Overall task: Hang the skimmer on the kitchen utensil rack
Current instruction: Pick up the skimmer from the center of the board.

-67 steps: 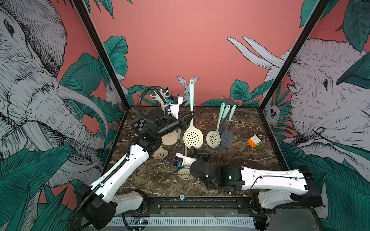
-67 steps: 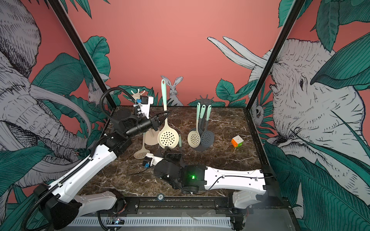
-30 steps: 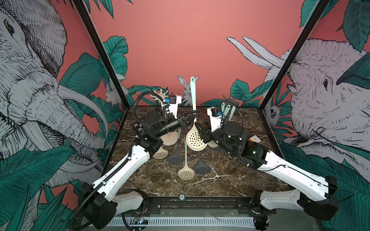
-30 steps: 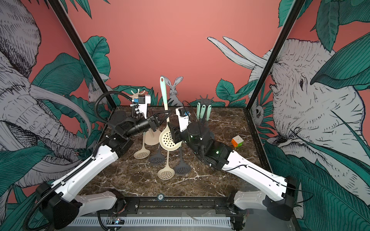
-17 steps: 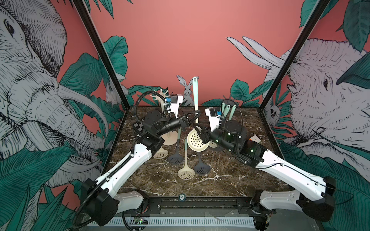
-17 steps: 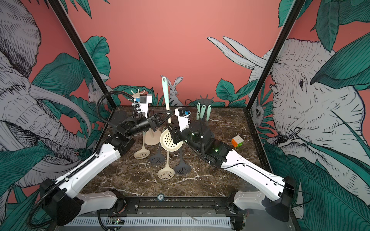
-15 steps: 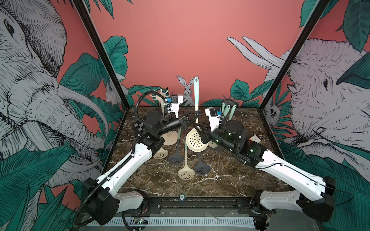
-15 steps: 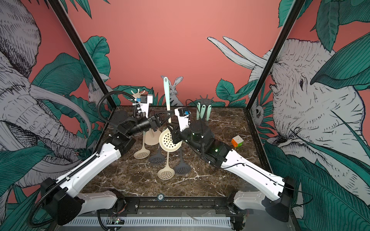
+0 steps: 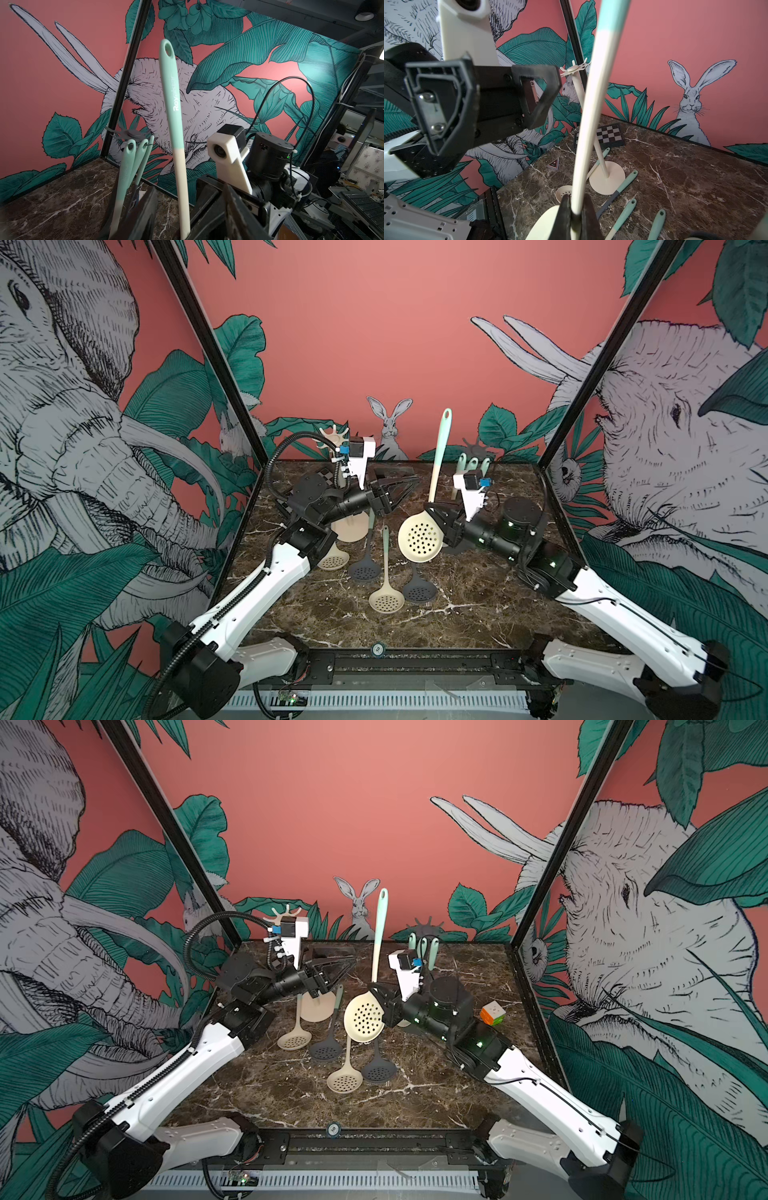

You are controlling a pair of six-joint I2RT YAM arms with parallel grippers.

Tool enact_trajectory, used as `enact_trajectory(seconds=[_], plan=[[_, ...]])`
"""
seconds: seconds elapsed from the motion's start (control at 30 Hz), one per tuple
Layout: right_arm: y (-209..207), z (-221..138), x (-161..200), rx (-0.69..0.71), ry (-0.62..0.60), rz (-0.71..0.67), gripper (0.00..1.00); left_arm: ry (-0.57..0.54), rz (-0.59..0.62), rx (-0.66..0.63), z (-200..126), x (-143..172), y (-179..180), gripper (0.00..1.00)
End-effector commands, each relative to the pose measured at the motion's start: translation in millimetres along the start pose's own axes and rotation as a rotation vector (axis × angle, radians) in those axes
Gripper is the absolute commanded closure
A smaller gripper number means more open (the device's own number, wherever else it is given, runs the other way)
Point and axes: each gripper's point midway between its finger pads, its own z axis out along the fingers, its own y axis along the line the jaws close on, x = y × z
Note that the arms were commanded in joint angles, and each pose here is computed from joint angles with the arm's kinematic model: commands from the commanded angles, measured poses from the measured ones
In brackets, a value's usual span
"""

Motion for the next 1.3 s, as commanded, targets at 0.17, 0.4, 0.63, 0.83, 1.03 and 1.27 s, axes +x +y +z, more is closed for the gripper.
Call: enact_trajectory(seconds=[0.17, 0.4, 0.63, 0.83, 1.03, 1.27], plan=[[41, -22, 12, -0.250, 0.075, -0.014, 1.00, 0.080, 0.001, 0.171, 23, 8, -21, 0.42], [34, -13, 25, -0.242, 0.092, 0.018, 1.00, 0.097, 0.011, 0.251, 40, 16, -38, 0.51], [31, -16, 28, -0.221, 0.093, 0.007, 1.00, 0.100, 0.014, 0.238, 37, 18, -39, 0.52], [32, -14, 30, -0.231, 0.113, 0.010, 1.00, 0.111, 0.012, 0.253, 38, 20, -41, 0.65], [25, -12, 37, -0.202, 0.141, 0.020, 1.00, 0.124, 0.009, 0.253, 40, 21, -39, 0.86], [23, -12, 39, -0.195, 0.149, 0.029, 1.00, 0.137, 0.003, 0.255, 40, 25, -39, 0.79]])
